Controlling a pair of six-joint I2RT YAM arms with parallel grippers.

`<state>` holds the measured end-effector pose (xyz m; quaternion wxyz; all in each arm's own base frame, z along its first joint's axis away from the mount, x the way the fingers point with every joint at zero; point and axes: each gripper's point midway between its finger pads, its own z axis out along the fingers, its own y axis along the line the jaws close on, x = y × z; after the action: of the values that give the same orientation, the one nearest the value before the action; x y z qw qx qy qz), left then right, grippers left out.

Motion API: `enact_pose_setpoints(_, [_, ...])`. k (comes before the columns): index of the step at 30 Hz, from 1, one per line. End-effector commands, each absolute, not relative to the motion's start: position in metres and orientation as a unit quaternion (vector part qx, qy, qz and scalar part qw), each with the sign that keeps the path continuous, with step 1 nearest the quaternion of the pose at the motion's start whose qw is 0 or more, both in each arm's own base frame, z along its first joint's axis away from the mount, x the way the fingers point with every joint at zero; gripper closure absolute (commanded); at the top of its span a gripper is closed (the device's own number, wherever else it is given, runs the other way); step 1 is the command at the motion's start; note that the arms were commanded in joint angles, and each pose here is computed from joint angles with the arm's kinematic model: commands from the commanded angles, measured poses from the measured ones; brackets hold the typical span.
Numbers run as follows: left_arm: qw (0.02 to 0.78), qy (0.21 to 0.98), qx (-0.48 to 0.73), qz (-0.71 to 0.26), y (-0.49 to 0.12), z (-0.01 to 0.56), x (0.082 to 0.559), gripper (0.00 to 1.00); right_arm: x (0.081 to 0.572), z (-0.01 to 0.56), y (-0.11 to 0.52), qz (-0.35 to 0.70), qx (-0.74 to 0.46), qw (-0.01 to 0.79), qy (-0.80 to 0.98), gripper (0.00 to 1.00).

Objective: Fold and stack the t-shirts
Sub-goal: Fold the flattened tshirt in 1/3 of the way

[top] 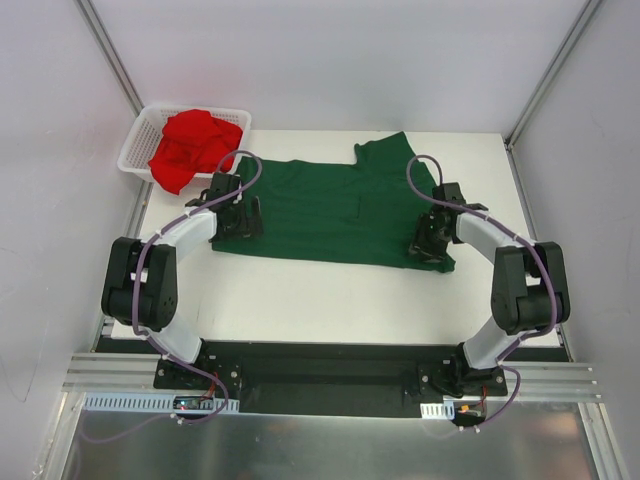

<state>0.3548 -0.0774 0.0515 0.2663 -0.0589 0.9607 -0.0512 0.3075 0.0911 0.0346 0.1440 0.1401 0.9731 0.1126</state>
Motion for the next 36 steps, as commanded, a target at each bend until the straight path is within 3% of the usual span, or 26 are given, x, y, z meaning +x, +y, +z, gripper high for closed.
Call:
enact_pose_setpoints(1, [0.264,0.962,-0.064,-0.032,-0.072,0.045,0.355,0.05,0.308,0.039,0.083,0.08,0.135,0.139,0.978,0.54])
enact_pose_setpoints(21, [0.213,0.971,-0.096,-0.043,-0.077,0.025,0.334,0.05,0.286,0.035,0.085,0.089,0.121,0.124,0.981,0.54])
enact_pose_setpoints(36, [0.188,0.973,-0.118,-0.067,-0.087,0.017,0.292,0.07,0.255,0.057,0.088,0.093,0.107,0.126,0.982,0.54])
